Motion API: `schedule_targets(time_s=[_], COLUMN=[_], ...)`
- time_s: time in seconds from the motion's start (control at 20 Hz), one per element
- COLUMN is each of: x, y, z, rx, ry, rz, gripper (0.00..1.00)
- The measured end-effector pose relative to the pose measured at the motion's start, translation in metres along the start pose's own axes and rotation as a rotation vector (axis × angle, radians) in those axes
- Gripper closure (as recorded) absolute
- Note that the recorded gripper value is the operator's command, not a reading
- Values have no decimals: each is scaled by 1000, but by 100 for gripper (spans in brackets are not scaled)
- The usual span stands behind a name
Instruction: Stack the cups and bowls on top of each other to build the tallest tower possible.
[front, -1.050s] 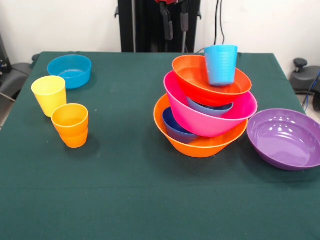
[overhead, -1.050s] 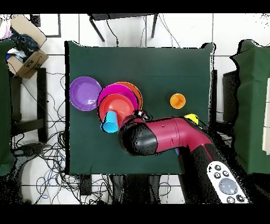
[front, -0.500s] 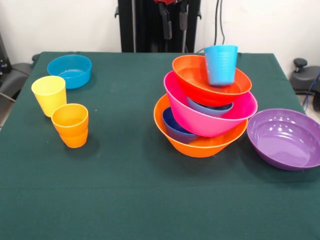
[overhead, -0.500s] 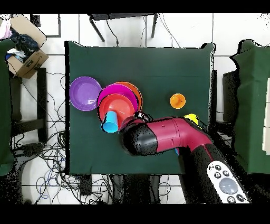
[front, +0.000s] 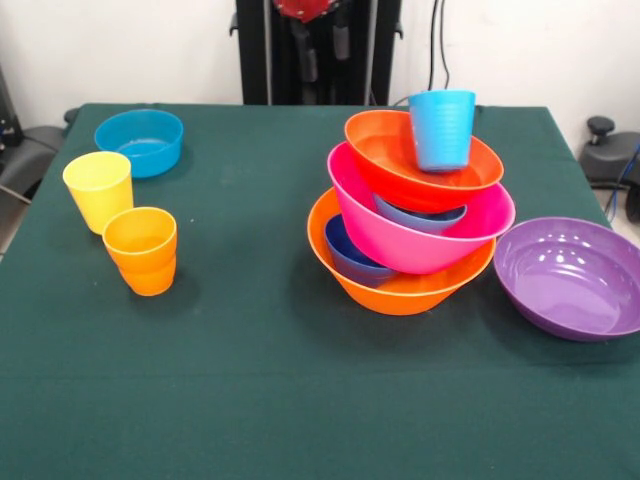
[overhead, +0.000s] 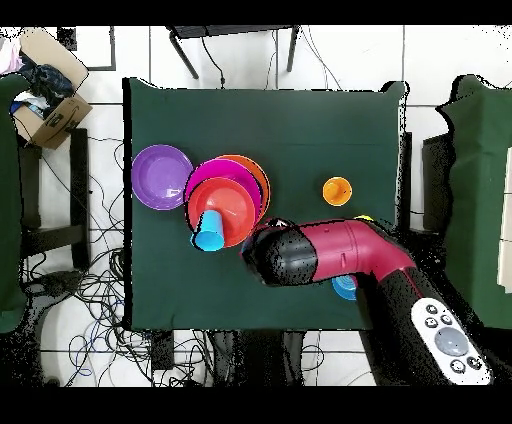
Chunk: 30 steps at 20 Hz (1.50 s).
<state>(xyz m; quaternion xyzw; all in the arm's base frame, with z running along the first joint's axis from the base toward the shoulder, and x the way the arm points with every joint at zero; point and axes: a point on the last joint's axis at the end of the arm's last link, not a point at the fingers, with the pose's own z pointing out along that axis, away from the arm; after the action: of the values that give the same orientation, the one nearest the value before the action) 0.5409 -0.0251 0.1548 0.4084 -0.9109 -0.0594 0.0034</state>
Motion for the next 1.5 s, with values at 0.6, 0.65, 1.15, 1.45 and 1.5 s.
schedule_targets(time_s=[0.6, 0.65, 1.15, 1.45, 1.5], x=[55, 59, 66, 60, 59], y=[-73, -82, -138, -159, -160], z=[-9, -10, 0, 12, 13], rx=[20, 26, 73, 83, 84], ry=[144, 148, 136, 114, 113], rz=[37, 41, 54, 53, 53], gripper=[0, 0, 0, 0, 0])
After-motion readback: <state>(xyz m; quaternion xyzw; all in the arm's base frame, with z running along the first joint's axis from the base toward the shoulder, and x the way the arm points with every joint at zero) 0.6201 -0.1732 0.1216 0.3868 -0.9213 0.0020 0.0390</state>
